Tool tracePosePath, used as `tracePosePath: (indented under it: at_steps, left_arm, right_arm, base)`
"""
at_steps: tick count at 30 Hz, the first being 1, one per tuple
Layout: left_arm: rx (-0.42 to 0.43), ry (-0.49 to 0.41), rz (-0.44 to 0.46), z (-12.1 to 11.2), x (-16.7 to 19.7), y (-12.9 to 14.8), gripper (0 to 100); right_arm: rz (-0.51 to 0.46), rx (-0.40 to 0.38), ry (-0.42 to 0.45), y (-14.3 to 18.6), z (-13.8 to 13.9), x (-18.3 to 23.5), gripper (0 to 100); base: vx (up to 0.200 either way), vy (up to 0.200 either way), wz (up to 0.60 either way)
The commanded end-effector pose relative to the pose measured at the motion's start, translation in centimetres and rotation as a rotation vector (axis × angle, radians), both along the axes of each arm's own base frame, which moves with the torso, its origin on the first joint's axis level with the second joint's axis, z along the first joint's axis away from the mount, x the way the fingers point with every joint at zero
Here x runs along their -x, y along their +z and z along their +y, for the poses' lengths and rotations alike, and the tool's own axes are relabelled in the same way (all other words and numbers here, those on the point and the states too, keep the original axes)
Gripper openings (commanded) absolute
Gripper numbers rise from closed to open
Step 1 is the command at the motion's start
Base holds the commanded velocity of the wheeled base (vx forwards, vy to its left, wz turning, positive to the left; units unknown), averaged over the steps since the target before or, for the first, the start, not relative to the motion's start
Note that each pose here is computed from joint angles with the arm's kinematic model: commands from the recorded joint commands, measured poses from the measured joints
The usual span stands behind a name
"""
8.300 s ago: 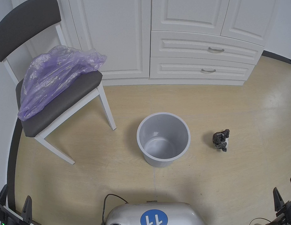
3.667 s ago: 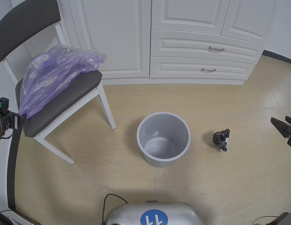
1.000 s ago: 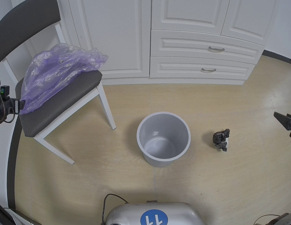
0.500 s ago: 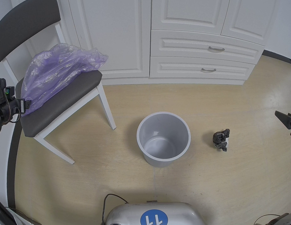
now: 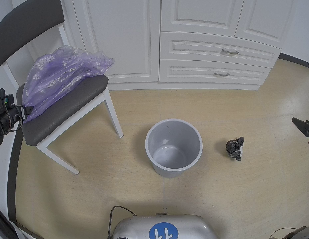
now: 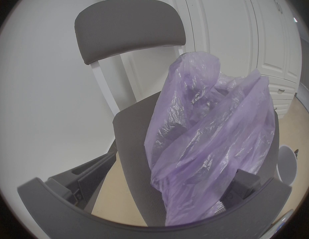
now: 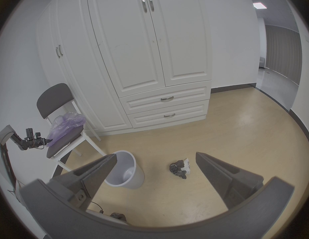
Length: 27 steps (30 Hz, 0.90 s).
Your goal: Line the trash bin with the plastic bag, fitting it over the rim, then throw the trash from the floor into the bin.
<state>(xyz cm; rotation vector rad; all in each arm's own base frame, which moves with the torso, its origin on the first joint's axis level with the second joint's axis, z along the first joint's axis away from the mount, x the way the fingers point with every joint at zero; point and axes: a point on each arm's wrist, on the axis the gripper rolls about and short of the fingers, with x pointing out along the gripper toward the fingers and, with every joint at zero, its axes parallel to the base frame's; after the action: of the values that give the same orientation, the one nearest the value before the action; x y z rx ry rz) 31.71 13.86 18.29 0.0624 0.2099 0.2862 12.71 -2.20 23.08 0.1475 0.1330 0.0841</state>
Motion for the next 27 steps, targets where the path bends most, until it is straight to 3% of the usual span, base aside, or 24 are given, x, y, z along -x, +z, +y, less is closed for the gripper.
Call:
tracePosePath:
  at_steps: [1, 2, 3, 13, 15, 24, 27]
  left_arm:
    - [0.001, -0.011, -0.001, 0.1, 0.0, 0.0, 100]
    - [0.003, -0.018, -0.003, 0.0, 0.0, 0.0, 100]
    - [0.005, -0.023, -0.005, 0.0, 0.0, 0.1, 0]
    - [0.022, -0.035, 0.004, -0.7, 0.6, -0.5, 0]
    - [0.053, -0.045, -0.036, -1.5, 1.0, -1.1, 0]
    - [0.035, -0.11, -0.124, -3.2, 3.3, -2.3, 0]
    - [0.028, -0.16, -0.141, -5.2, 4.0, -1.8, 0]
  right_arm:
    - [-0.002, 0.001, 0.001, 0.0, 0.0, 0.0, 100]
    - [-0.002, 0.001, 0.001, 0.0, 0.0, 0.0, 100]
    - [-0.002, 0.001, 0.001, 0.0, 0.0, 0.0, 100]
    - [-0.013, 0.004, 0.015, 0.1, 0.2, 0.3, 100]
    - [-0.026, 0.013, 0.02, 0.2, 0.4, 0.8, 100]
    - [-0.041, 0.018, 0.083, 0.2, 1.4, 1.4, 100]
    - [-0.03, 0.022, 0.085, 0.1, 1.4, 1.2, 100]
  base:
    - [0.0, 0.0, 0.0]
    - [0.0, 0.0, 0.0]
    - [0.0, 0.0, 0.0]
    - [0.0, 0.0, 0.0]
    - [0.0, 0.0, 0.0]
    - [0.0, 0.0, 0.0]
    - [0.0, 0.0, 0.0]
